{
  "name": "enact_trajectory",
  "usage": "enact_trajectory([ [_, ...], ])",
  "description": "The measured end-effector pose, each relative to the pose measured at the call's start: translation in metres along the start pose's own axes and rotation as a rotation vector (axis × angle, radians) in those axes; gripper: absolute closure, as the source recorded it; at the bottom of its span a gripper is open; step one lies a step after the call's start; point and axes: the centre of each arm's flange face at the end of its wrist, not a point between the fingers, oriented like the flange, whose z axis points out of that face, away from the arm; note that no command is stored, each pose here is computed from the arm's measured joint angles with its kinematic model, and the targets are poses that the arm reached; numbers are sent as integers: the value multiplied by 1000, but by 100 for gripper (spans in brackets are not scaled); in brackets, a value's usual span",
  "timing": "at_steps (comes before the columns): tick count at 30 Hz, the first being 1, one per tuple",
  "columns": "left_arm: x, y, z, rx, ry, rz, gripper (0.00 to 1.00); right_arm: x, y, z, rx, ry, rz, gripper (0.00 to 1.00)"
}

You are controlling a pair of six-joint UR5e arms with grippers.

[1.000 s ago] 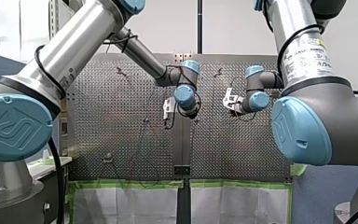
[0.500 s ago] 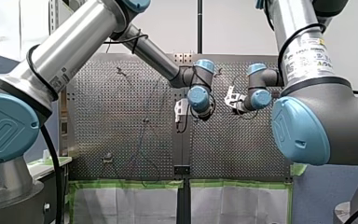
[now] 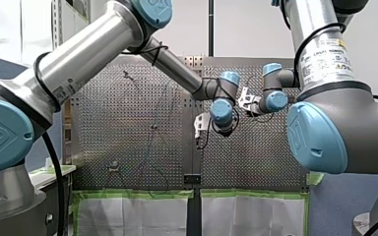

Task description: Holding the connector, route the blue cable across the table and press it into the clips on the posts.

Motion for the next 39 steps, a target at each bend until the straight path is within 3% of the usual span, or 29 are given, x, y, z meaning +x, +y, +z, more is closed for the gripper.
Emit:
enact_trajectory([
  [4, 5, -3, 14, -25, -27, -18, 0, 0, 0, 0, 0, 1, -1, 100],
  [15, 18, -20, 47, -41, -108, -85, 0, 0, 0, 0, 1, 2, -1, 100],
  [24, -17, -19, 69, -91, -203, -157, 0, 0, 0, 1, 1, 3, -1, 100],
  [30, -38, -19, 80, -103, -249, -191, 0, 0, 0, 1, 1, 4, -1, 100],
  [39, -20, -12, 111, -109, -236, -194, 0, 0, 0, 1, 1, 4, -1, 100],
])
